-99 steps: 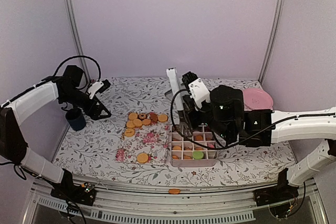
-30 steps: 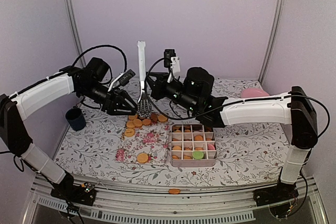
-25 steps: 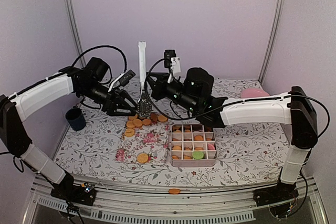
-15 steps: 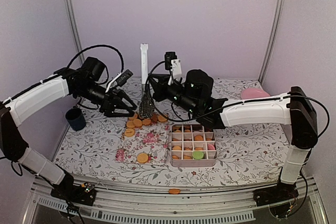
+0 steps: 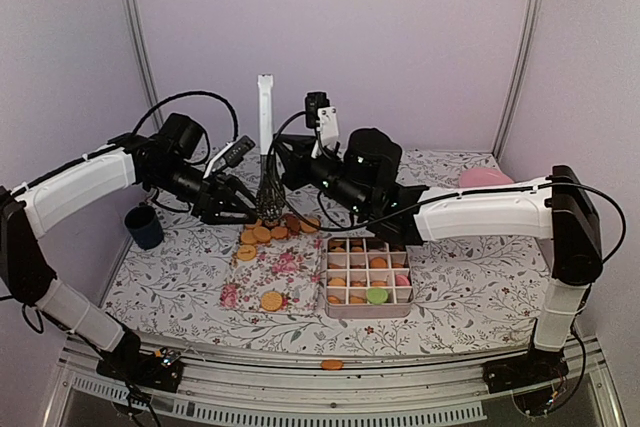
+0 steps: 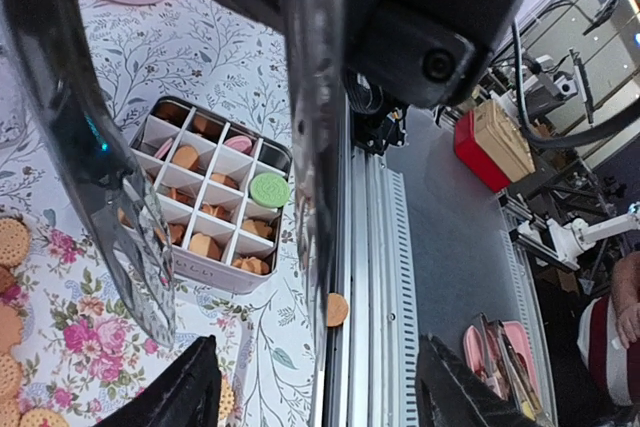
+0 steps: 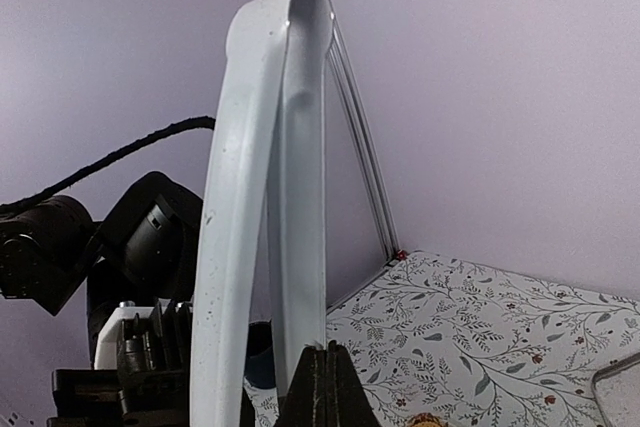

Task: Pack the cookies
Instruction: Pass from the right arm to the left

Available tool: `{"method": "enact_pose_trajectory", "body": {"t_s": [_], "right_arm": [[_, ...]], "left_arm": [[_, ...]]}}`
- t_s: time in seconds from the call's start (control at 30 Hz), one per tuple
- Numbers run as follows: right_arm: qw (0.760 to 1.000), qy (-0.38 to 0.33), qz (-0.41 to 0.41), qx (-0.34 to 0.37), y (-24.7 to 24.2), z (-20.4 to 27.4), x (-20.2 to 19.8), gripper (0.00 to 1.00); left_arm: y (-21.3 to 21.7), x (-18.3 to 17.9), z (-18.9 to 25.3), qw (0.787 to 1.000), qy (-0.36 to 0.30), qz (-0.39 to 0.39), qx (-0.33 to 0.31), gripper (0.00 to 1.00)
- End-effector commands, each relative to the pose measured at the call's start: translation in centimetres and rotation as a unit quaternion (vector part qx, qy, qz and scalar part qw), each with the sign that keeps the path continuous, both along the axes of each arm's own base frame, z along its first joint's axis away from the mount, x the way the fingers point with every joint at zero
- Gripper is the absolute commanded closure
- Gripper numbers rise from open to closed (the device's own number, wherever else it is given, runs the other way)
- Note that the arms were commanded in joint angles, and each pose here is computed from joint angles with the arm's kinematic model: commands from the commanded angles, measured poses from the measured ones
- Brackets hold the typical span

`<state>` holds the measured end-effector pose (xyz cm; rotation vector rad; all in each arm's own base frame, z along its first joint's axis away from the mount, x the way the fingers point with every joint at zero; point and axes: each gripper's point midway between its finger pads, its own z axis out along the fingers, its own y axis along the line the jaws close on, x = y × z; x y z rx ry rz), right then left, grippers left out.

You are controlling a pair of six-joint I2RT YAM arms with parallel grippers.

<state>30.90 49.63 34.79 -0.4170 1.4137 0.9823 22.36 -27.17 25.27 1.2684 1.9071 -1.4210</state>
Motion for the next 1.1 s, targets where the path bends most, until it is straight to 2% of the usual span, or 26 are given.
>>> {"method": "enact_pose_trajectory", "body": {"t_s": [0.0,0.33,0.4,0.47,0.8,1.07], "right_arm": [[1.000,-0.009,0.003,0.016,0.7,0.9,-0.1,1.00],[1.000,-0.017,-0.007,0.010,2.4,0.1,0.4,1.00],[1.000,-0.020,-0.013,0.010,2.2,0.2,0.4,1.00],[0.999,-0.022,-0.024,0.009,1.8,0.3,0.5,1.00],[0.997,-0.036,-0.073,0.005,-0.6,0.0,1.4,1.00],[0.993,-0.012,-0.114,-0.030,-3.7,-3.6,4.9,1.00]], "left_arm": [[-0.6,0.0,0.7,1.000,0.005,-0.013,-0.020,0.36],[-0.8,0.2,0.5,0.999,0.019,-0.018,-0.024,0.64],[-0.8,0.2,0.2,0.999,0.019,-0.016,-0.020,0.78],[-0.7,0.3,0.0,1.000,0.015,-0.014,-0.016,0.99],[-0.6,0.1,0.5,1.000,0.005,-0.019,-0.014,1.00],[-0.2,-2.1,2.4,0.997,-0.014,-0.068,-0.031,1.00]]}}
